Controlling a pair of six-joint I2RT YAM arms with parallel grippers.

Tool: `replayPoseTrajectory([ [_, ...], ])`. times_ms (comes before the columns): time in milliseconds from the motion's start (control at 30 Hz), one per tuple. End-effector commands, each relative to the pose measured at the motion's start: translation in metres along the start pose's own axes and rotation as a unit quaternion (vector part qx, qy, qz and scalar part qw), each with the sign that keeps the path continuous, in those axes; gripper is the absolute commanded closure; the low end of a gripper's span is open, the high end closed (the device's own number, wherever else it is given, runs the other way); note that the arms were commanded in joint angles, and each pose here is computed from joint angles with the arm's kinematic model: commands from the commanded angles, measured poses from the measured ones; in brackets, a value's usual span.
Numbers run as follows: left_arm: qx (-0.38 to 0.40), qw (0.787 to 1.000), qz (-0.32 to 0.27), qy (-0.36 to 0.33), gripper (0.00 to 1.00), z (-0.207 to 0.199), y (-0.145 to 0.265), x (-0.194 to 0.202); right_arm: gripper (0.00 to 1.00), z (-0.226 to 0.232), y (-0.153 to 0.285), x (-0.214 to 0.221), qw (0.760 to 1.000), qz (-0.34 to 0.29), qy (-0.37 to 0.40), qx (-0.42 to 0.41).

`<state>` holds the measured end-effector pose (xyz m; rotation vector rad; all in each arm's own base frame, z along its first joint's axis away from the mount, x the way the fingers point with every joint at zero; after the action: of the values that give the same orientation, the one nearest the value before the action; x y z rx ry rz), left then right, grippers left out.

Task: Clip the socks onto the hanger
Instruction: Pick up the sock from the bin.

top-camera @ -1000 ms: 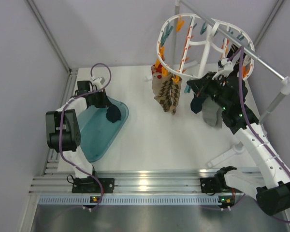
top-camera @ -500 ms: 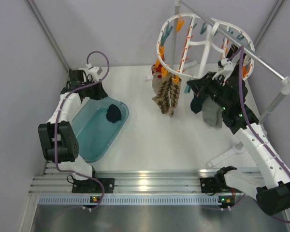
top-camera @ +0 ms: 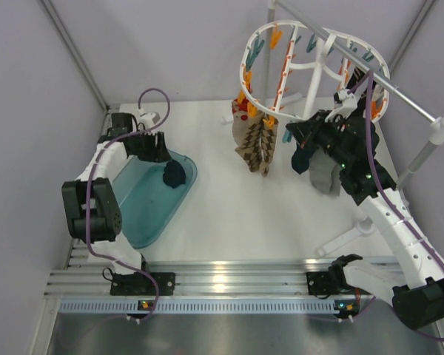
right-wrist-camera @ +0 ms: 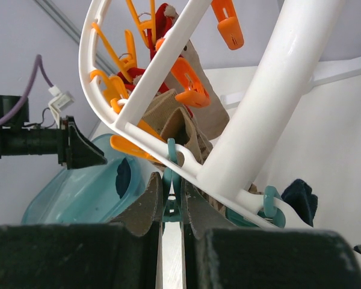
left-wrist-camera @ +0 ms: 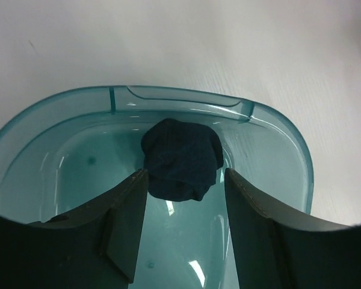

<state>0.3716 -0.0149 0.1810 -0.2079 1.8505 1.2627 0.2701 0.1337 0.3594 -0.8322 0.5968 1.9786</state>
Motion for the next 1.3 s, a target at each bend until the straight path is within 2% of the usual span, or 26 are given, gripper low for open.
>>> replayPoseTrajectory([
  [0,0.01,1.0,-0.008,0.023,0.42,0.005,-0.019,0.007,1.0,0.006,0.003,-0.001,1.0,0.015,0.004,-0.019],
  [300,0.017,0.998,0.015,0.058,0.43,0.021,-0.058,0.028,1.0,0.001,0.001,0.001,1.0,0.019,0.008,-0.011],
  [367,0.019,0.998,0.016,0.061,0.47,0.022,-0.062,0.03,1.0,0.001,0.0,0.002,1.0,0.02,0.009,-0.01],
  [400,0.021,0.998,0.016,0.062,0.51,0.022,-0.063,0.031,1.0,0.001,0.0,0.002,1.0,0.021,0.009,-0.01],
  [433,0.024,0.998,0.014,0.061,0.63,0.022,-0.065,0.03,1.0,0.0,0.0,0.002,1.0,0.02,0.01,-0.009],
  [500,0.026,0.998,0.011,0.061,0.73,0.022,-0.064,0.029,1.0,0.0,0.0,0.003,1.0,0.021,0.01,-0.01],
  [533,0.024,0.998,0.007,0.058,0.86,0.022,-0.061,0.026,1.0,0.001,0.0,0.003,1.0,0.021,0.01,-0.01],
  [667,0.031,0.998,-0.009,0.045,1.0,0.015,-0.047,0.012,1.0,0.002,0.002,0.002,1.0,0.018,0.013,-0.012],
  [900,0.026,0.999,-0.044,0.001,1.0,-0.008,0.021,-0.038,1.0,0.003,0.006,0.001,1.0,0.016,0.016,-0.013],
  [1000,-0.009,0.998,-0.065,-0.015,1.0,-0.016,0.051,-0.052,1.0,0.003,0.007,0.002,1.0,0.014,0.014,-0.015],
  [1100,-0.022,0.998,-0.063,0.01,1.0,-0.023,0.07,-0.05,1.0,0.003,0.007,0.002,1.0,0.014,0.012,-0.018],
  [1267,-0.014,0.993,-0.035,0.113,1.0,-0.032,0.077,-0.031,1.0,0.005,0.009,0.001,1.0,0.011,0.012,-0.02],
])
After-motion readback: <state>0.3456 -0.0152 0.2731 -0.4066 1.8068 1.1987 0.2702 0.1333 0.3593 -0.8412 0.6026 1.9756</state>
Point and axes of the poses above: each gripper's point midway between its finger pads, its own y axis back along the fingers, its own z axis along the line the jaws close on, x = y × z, the point moved 7 cm from there along y, back along the fingers, and after that the axes turned 15 degrees about -y, right-handed, at the moved point
